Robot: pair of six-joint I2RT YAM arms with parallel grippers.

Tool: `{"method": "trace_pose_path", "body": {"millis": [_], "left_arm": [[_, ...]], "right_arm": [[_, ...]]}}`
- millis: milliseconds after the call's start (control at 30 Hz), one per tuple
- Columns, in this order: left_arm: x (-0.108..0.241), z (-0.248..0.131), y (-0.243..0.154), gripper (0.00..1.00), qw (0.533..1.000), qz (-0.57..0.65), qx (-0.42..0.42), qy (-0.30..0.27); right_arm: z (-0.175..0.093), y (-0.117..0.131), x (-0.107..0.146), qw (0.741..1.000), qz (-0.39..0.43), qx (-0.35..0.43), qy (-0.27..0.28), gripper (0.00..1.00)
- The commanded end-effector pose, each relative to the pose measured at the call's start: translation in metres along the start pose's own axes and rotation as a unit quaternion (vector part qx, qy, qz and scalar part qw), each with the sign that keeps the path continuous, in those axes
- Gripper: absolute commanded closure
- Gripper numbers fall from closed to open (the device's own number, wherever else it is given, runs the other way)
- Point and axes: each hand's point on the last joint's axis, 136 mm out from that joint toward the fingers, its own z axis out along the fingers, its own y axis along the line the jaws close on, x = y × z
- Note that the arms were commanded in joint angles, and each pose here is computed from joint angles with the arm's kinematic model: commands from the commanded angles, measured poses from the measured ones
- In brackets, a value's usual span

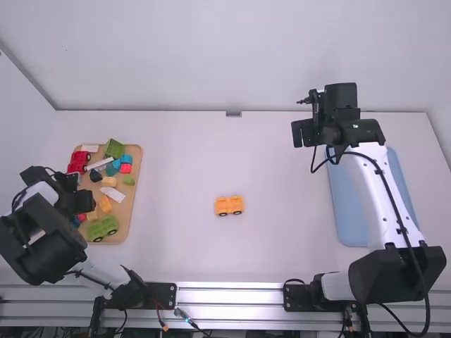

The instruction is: Assemble lego blocks to make yellow taxi

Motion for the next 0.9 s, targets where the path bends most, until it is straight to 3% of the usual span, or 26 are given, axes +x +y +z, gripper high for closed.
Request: {"method": "trace_pose_path", "body": {"millis": [0, 367, 867], "left_arm": [[0.011, 0.011, -0.014, 0.34, 1.0, 0.018, 0.013, 0.013], [0.016, 0.023, -0.012, 0.41, 1.0, 0.004, -0.015, 0.006], [0.02, 0.026, -0.013, 0.41, 1.0, 0.009, -0.017, 0.006]], "right_arm": [[-0.004, -0.001, -0.011, 1.0, 0.001, 0.002, -0.013, 0.01], [-0.004, -0.001, -0.011, 1.0, 0.001, 0.002, -0.013, 0.01], [-0.004, -0.001, -0.011, 1.0, 0.001, 0.002, -0.013, 0.01]]}}
